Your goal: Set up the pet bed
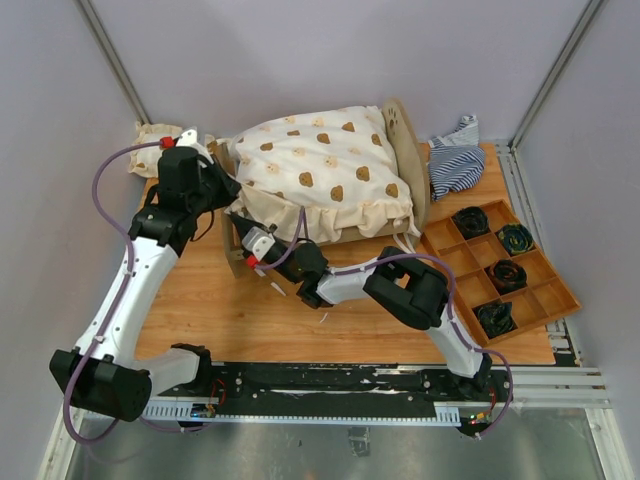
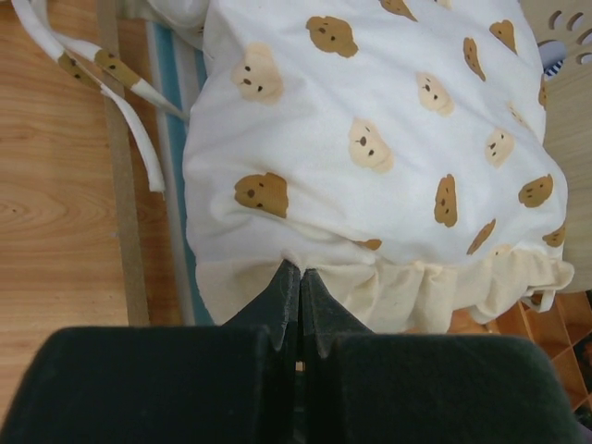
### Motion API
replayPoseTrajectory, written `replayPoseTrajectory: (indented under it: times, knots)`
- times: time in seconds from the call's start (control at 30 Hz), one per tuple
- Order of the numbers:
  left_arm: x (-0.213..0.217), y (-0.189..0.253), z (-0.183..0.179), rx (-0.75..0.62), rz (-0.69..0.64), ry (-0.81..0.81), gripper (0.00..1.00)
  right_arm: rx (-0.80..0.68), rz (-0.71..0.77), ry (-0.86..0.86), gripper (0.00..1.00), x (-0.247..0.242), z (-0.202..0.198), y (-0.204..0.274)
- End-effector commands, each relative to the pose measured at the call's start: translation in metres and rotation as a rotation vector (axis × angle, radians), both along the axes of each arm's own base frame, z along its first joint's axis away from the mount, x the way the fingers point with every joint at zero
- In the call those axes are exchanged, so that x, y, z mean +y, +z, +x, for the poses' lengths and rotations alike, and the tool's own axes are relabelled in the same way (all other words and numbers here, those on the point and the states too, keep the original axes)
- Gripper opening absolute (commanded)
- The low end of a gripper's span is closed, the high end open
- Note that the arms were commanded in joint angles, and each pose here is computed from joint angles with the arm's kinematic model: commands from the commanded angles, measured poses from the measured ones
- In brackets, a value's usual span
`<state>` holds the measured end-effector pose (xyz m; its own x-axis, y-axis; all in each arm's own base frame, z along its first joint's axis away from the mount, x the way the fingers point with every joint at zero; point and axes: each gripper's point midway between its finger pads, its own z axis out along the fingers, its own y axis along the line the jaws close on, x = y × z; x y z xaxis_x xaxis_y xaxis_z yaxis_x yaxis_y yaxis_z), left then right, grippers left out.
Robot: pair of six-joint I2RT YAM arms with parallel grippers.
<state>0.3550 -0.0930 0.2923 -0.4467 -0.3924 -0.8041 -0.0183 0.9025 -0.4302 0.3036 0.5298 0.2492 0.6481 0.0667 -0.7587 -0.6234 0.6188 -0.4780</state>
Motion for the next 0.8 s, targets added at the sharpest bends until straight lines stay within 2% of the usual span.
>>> replayPoseTrajectory:
  times: [0.0,0.47,0.77]
  knots:
    - [0.013,0.021,0.003,-0.049,0.06,0.043,0.0,0.056,0.153,-0.083,0.0,-0.023,0.017,0.022]
    - [0.025,0.016,0.005,-0.016,0.153,0.062,0.0,0.1,0.157,-0.189,0.0,-0.042,0.035,0.01]
    - [0.021,0.032,0.002,-0.027,0.119,0.053,0.0,0.121,0.216,-0.109,0.0,-0.019,0.045,0.013]
